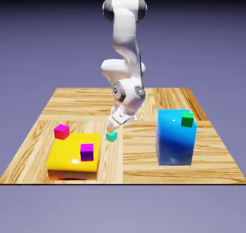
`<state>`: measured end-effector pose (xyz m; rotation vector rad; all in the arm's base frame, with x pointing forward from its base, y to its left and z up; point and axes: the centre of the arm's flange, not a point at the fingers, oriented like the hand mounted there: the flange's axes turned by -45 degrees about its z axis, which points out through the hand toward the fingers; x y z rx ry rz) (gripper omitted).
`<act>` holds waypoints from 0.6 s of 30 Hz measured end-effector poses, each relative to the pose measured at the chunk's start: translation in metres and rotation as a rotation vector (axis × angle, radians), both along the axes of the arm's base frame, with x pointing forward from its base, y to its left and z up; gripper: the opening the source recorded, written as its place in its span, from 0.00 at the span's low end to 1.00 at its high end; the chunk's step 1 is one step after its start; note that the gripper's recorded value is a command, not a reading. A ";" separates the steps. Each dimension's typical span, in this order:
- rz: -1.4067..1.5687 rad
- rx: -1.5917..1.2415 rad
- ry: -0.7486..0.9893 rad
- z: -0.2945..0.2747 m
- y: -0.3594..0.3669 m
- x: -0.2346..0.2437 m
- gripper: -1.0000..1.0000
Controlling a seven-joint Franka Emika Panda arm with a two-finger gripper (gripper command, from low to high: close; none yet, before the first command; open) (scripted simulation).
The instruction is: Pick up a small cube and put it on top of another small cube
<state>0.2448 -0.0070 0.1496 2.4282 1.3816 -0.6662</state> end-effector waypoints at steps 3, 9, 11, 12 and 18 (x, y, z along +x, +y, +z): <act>0.008 -0.001 -0.001 -0.016 -0.004 -0.003 0.50; 0.009 0.010 0.001 -0.043 -0.012 -0.012 0.00; 0.009 0.007 0.001 -0.038 -0.011 -0.010 0.00; 0.010 0.004 0.000 -0.032 -0.009 -0.008 0.00; 0.015 0.001 0.001 0.001 0.004 0.000 0.00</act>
